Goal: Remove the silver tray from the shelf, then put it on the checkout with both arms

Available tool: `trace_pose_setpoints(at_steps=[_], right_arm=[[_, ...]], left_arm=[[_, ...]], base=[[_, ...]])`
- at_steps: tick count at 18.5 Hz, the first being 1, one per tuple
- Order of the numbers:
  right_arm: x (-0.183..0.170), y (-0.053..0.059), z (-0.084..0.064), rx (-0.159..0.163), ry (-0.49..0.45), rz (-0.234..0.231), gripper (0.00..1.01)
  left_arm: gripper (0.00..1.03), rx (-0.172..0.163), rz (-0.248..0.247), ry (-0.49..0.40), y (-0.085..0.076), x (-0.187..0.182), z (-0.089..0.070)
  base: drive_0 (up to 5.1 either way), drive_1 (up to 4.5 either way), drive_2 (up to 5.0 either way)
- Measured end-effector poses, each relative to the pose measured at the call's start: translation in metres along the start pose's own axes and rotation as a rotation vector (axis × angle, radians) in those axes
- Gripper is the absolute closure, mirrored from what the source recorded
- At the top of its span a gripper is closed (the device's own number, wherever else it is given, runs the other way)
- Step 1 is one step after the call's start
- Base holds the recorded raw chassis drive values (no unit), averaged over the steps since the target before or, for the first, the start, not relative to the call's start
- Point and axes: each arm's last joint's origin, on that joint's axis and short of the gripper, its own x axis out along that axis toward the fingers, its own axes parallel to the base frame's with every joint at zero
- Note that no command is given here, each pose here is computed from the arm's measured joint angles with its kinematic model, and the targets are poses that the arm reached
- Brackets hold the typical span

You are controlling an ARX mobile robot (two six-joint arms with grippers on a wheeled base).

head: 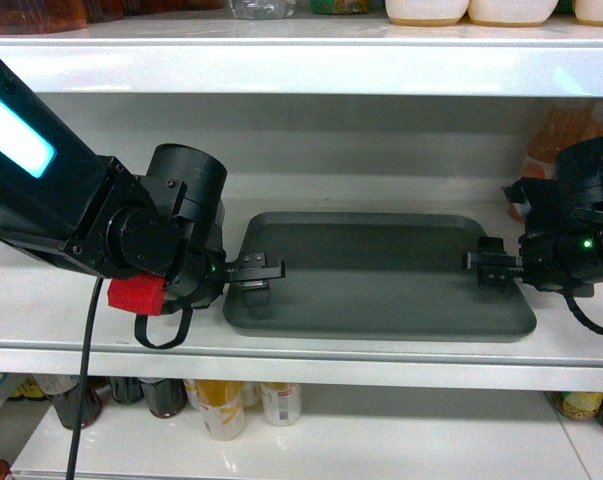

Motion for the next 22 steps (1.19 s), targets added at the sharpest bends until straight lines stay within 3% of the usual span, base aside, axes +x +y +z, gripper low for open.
trace_pose_setpoints(at_steps=[5,6,7,8,11,14,18,20,22], right_arm=[[-0.001,-0.001,-0.009,0.011,-0.001,0.018,0.86],[-0.005,0.000,-0.010,0.030,0.010,0.031,0.98],[-0.010,-0.001,-0.017,0.046,-0.004,0.040,0.98],[-0.020,-0.001,-0.026,0.052,-0.023,0.039,0.98],[-0.037,0.001,-0.042,0.071,-0.034,0.040,0.98],[-0.063,0.002,-0.056,0.094,-0.046,0.047,0.98],[-0.098,0.002,-0.056,0.120,-0.099,0.062,0.98],[-0.130,0.004,-0.046,0.140,-0.178,0.086,0.98],[-0.159,0.009,-0.045,0.140,-0.230,0.112,0.98]], left_arm=[[0.77,-0.090,-0.032,0.020,0.007,-0.006,-0.012],[0.94,-0.095,-0.033,0.010,0.009,-0.009,-0.016],[1.00,-0.119,-0.052,0.001,0.014,-0.017,-0.023],[1.00,-0.124,-0.056,-0.017,0.018,-0.028,-0.032],[1.00,-0.082,-0.015,-0.045,0.017,-0.043,-0.044],[1.00,-0.074,-0.014,-0.052,0.020,-0.066,-0.054],[1.00,-0.050,-0.033,-0.122,0.018,-0.097,-0.048],[1.00,-0.028,-0.046,-0.200,0.017,-0.124,-0.034],[1.00,-0.012,-0.058,-0.253,0.019,-0.150,-0.030]], base=[[0.0,0.00,0.0],[0.0,0.00,0.0],[0.0,0.00,0.0],[0.0,0.00,0.0],[0.0,0.00,0.0],[0.0,0.00,0.0],[0.0,0.00,0.0],[0.0,0.00,0.0],[0.0,0.00,0.0]])
